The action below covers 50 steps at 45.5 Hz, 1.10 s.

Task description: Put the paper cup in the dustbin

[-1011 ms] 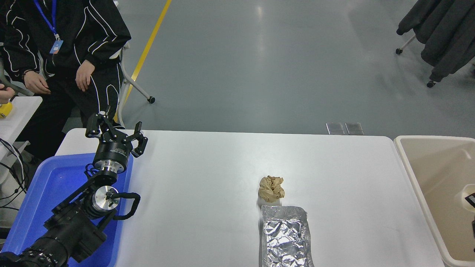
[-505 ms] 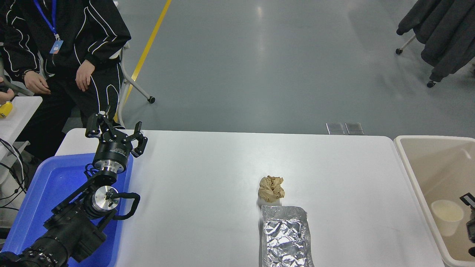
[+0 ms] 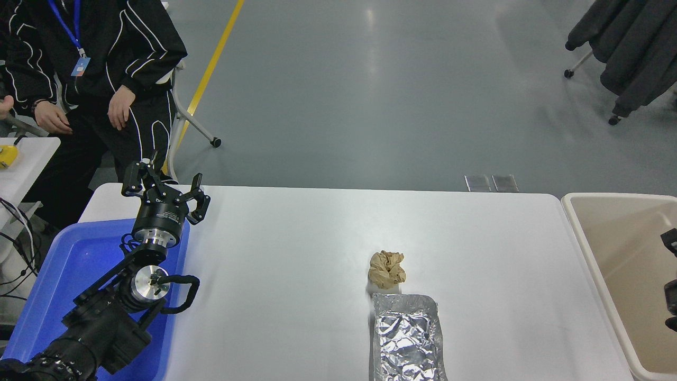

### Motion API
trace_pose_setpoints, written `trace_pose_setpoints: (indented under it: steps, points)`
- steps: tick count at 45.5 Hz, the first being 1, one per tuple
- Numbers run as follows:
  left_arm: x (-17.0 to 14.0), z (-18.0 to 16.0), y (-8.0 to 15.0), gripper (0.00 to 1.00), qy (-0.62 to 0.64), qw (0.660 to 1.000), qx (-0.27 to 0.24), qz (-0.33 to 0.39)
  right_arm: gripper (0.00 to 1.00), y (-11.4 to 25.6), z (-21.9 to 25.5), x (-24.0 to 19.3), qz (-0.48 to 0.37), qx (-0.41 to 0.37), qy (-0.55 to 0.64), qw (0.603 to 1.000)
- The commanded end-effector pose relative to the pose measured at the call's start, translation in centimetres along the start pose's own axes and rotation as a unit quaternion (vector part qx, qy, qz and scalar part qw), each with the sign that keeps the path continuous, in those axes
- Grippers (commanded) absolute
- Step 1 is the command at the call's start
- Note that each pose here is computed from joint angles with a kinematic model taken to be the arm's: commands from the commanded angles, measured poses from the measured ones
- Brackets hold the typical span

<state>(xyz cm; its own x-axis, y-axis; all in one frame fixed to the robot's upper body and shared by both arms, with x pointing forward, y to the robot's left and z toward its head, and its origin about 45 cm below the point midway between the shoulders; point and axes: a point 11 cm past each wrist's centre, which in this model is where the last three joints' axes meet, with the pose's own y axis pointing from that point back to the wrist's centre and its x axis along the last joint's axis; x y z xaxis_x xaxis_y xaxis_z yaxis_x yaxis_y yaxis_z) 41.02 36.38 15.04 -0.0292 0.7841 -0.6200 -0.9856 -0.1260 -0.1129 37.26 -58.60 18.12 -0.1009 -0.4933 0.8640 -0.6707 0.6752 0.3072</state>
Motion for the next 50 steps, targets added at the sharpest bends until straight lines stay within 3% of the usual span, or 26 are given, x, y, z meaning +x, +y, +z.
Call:
trace_pose_setpoints:
  steps: [1,9,20,34,39,50]
  points:
    - [0.0,0.0,0.0,1.00,0.000,1.000,0.000,0.000,1.00,-0.6,-7.7,6.8,0.028,0.060,-0.121,0.990]
    - [0.0,0.0,0.0,1.00,0.000,1.000,0.000,0.000,1.00,0.4,-14.8,11.5,0.030,0.128,-0.221,0.967]
    - [0.0,0.0,0.0,1.00,0.000,1.000,0.000,0.000,1.00,2.2,-20.6,13.6,-0.008,0.188,-0.318,0.929]
    - [0.0,0.1,0.0,1.00,0.000,1.000,-0.001,0.000,1.00,6.5,-27.0,10.3,-0.153,0.274,-0.468,0.826]
    - [0.0,0.1,0.0,1.00,0.000,1.000,-0.001,0.000,1.00,8.4,-28.5,8.1,-0.198,0.315,-0.515,0.772]
    - [0.0,0.0,0.0,1.00,0.000,1.000,0.000,0.000,1.00,9.3,-26.4,1.2,-0.203,0.353,-0.546,0.733]
